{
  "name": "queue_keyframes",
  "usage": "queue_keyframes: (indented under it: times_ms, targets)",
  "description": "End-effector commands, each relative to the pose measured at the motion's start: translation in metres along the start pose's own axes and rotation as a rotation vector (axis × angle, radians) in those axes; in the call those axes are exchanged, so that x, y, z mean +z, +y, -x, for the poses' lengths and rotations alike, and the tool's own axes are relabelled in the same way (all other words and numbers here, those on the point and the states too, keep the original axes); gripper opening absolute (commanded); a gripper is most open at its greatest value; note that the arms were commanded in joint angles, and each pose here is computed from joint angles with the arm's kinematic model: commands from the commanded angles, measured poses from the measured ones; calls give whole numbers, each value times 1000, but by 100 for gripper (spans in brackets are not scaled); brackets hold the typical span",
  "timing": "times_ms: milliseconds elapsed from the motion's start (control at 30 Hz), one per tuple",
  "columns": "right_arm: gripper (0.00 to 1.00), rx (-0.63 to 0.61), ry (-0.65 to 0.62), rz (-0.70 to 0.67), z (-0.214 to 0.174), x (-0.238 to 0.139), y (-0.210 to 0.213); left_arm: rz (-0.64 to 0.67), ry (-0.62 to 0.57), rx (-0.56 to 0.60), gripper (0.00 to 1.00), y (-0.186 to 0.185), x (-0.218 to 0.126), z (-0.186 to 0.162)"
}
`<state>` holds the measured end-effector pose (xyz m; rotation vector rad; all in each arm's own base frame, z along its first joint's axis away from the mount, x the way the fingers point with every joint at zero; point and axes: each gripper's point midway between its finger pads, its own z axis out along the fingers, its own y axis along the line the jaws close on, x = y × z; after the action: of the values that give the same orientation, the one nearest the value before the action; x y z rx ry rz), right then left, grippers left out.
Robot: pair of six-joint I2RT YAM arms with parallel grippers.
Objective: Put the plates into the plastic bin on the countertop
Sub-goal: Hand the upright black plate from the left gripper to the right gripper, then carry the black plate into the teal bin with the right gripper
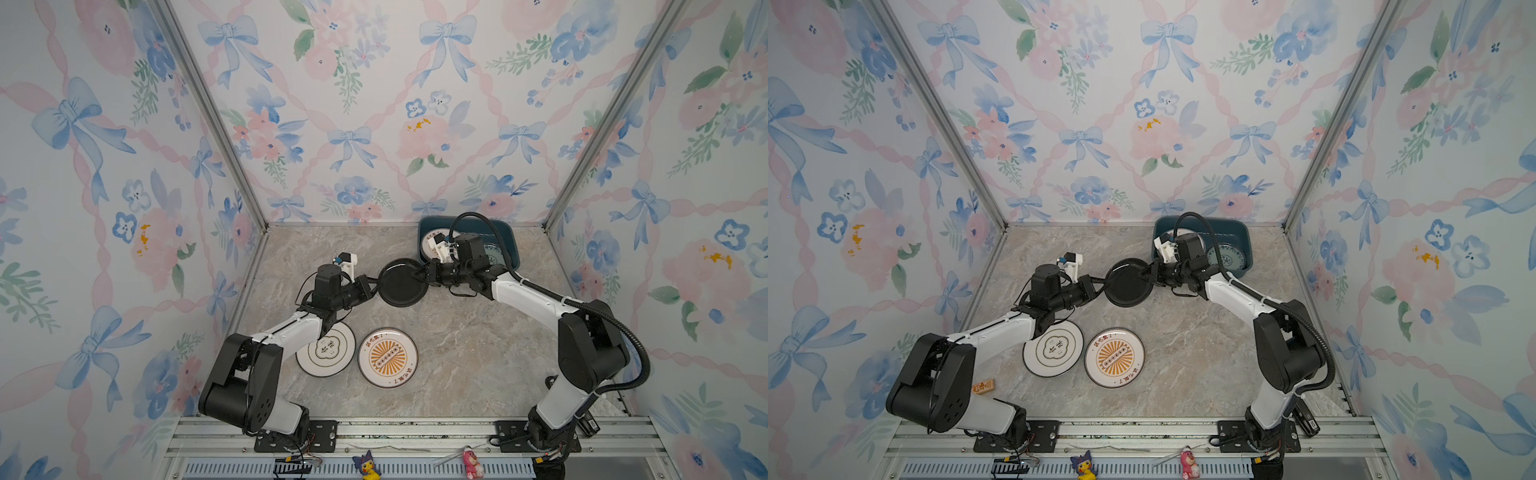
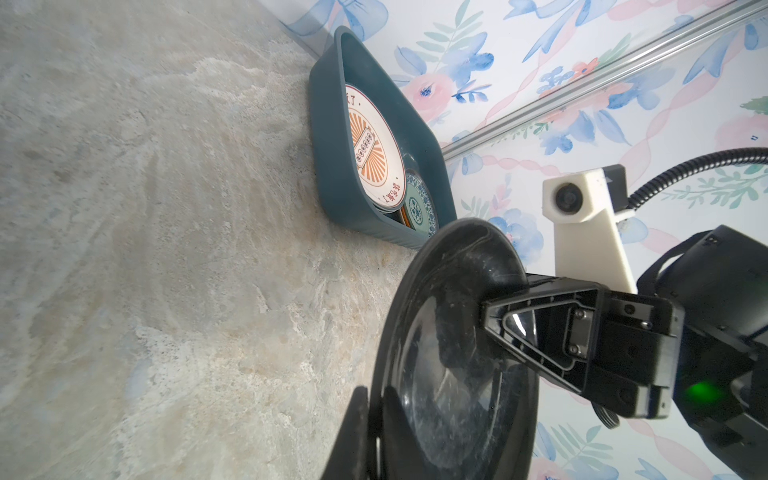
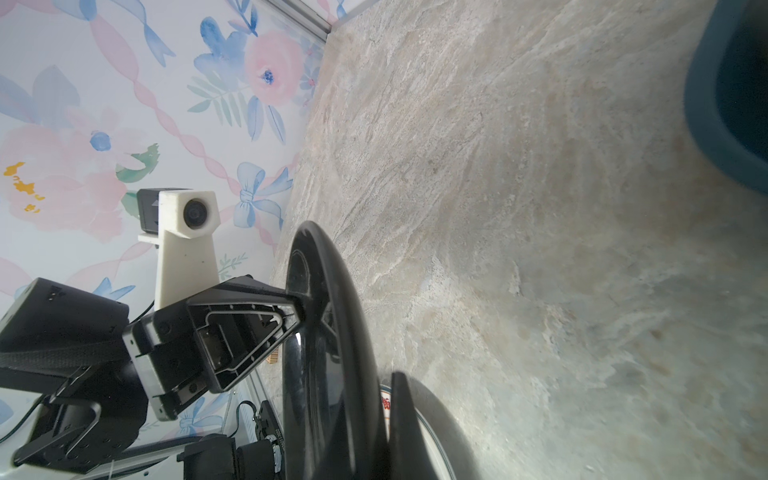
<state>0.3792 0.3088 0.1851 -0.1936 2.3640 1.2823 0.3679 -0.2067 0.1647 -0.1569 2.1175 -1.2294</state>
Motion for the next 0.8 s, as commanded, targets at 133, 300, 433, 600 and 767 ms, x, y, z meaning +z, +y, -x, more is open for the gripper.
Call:
queue_keyframes:
  times_ms: [133,300,433,600,767]
  targets:
    - [0,-84,12,-121,1,-23,6,-23,-17,52,35,-11,2,8]
    - [0,-76,-6,-224,13,-42,-10,-22,-20,60,53,-11,0,8]
    - [0,-70,-55,-271,30,-69,-13,-16,-25,70,81,-12,-2,8]
    - [0,-46,-126,-416,56,-109,-39,-21,-28,86,98,-15,-5,9]
    - [0,14,-217,-575,88,-156,-80,-22,-43,123,98,-18,-13,8]
